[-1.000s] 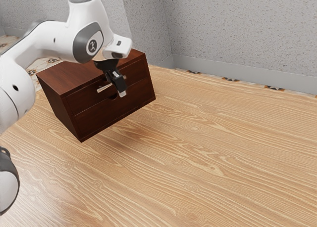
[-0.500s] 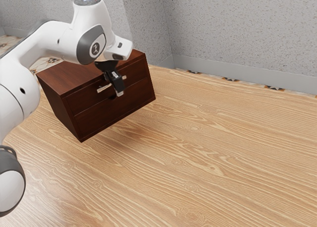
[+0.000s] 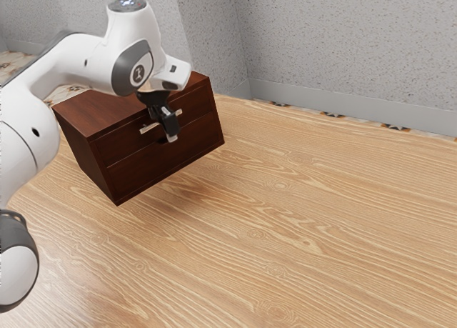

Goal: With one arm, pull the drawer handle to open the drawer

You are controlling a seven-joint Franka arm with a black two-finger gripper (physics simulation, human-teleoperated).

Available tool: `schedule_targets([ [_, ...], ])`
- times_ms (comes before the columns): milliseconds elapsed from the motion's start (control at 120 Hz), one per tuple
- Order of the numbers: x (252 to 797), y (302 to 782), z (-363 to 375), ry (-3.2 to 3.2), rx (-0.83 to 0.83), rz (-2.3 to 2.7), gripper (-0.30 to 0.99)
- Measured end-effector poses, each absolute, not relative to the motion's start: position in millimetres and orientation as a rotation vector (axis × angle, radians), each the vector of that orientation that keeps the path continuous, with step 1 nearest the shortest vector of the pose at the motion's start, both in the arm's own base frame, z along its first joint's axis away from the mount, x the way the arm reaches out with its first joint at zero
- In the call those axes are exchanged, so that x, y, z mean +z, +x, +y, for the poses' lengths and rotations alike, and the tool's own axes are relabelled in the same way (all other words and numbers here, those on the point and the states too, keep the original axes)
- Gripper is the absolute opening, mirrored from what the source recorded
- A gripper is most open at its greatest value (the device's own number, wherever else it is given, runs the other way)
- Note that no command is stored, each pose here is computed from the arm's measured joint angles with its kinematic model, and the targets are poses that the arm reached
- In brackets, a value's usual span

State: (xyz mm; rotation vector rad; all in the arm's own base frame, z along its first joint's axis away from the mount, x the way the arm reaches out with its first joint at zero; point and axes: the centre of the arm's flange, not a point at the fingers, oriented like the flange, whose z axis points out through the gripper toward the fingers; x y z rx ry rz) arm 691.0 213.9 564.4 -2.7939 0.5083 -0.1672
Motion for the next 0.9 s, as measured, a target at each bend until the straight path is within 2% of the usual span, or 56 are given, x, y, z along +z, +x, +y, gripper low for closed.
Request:
schedule_targets([
  [258, 558, 693, 214, -2.807, -0.159, 0.490, 0.69],
  [417, 558, 693, 213, -2.811, -0.156, 0.482, 0.64],
  [650, 560, 692, 210, -2.815, -0.151, 0.473, 0.49],
  [900, 561, 693, 197, -2.822, -0.146, 0.487, 0.45],
])
